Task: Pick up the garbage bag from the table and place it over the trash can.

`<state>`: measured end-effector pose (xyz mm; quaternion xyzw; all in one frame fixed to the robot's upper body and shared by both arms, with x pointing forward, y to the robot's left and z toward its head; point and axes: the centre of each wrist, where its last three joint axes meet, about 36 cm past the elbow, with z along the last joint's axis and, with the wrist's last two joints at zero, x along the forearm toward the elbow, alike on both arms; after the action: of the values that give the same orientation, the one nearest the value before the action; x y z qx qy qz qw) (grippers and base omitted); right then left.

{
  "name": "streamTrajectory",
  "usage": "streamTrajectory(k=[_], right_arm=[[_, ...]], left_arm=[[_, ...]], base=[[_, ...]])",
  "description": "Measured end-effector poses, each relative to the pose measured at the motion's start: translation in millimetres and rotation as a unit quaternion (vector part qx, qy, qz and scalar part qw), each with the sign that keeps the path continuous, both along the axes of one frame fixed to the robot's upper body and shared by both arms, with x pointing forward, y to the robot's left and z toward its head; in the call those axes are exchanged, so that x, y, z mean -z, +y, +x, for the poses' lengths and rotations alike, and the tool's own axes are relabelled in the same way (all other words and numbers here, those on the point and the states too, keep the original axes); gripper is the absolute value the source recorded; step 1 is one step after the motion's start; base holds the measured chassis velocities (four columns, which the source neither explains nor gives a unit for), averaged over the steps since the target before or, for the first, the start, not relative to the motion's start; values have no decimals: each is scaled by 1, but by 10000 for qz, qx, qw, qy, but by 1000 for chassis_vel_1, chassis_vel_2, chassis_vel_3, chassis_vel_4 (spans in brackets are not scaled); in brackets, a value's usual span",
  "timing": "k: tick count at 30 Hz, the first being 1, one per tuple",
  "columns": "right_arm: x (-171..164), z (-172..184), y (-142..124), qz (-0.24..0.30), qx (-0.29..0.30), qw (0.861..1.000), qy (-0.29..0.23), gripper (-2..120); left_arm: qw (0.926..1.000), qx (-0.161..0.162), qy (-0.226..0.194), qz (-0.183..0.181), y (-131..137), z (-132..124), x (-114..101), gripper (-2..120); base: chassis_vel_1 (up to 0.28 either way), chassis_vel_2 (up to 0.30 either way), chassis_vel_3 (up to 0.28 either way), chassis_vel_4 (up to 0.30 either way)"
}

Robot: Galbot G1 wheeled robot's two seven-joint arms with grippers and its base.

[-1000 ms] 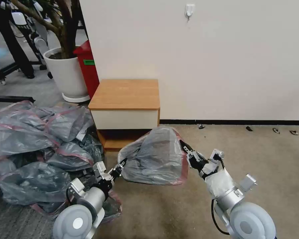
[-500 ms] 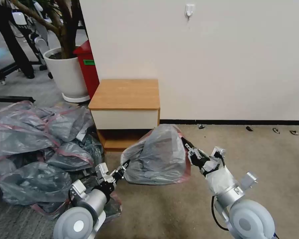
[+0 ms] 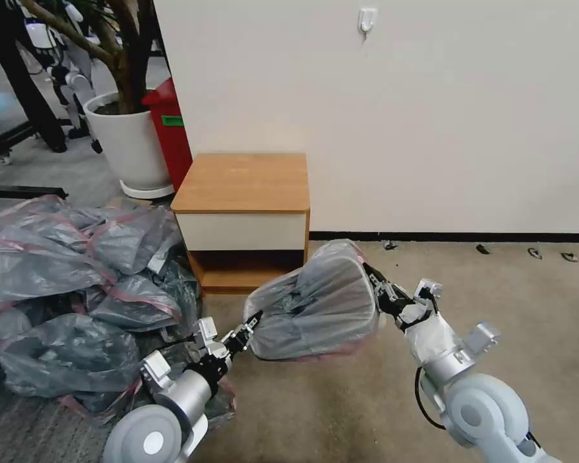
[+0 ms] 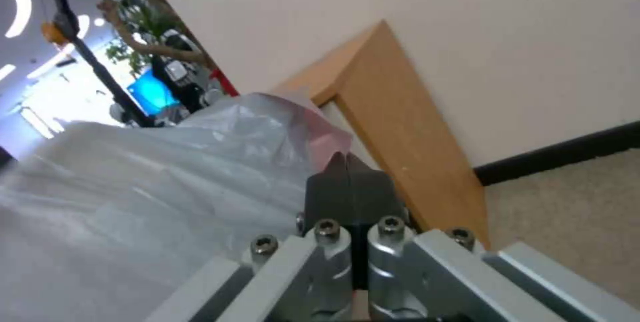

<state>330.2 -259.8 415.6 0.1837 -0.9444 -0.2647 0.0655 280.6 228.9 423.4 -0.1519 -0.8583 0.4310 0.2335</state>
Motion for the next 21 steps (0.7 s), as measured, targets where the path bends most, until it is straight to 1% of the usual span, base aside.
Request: streamTrajectory(k=[5,8,12,19,21], right_arm=[[11,5,-6,-202,94,9997,91,0],[24,10,-13,-463,230,9984,241,0],[33,12,-19,-653,326,9967,361,0],[44,13,-27,-900,401,9940,483,0],[50,13,-32,-1062,473,9917,543,0]], left_arm=[[10000,-2,-9,-71,0,-1,0,8],[9999,-11,-31,-149,-2,-1,1,8],[9998,-39,-58,-192,-3,-2,1,8],[9997,-41,-58,-218,-5,-2,1,8],[9997,-51,-64,-224,-5,-2,1,8]], base=[[0,0,0,0],[0,0,0,0],[0,0,0,0],[0,0,0,0],[0,0,0,0]])
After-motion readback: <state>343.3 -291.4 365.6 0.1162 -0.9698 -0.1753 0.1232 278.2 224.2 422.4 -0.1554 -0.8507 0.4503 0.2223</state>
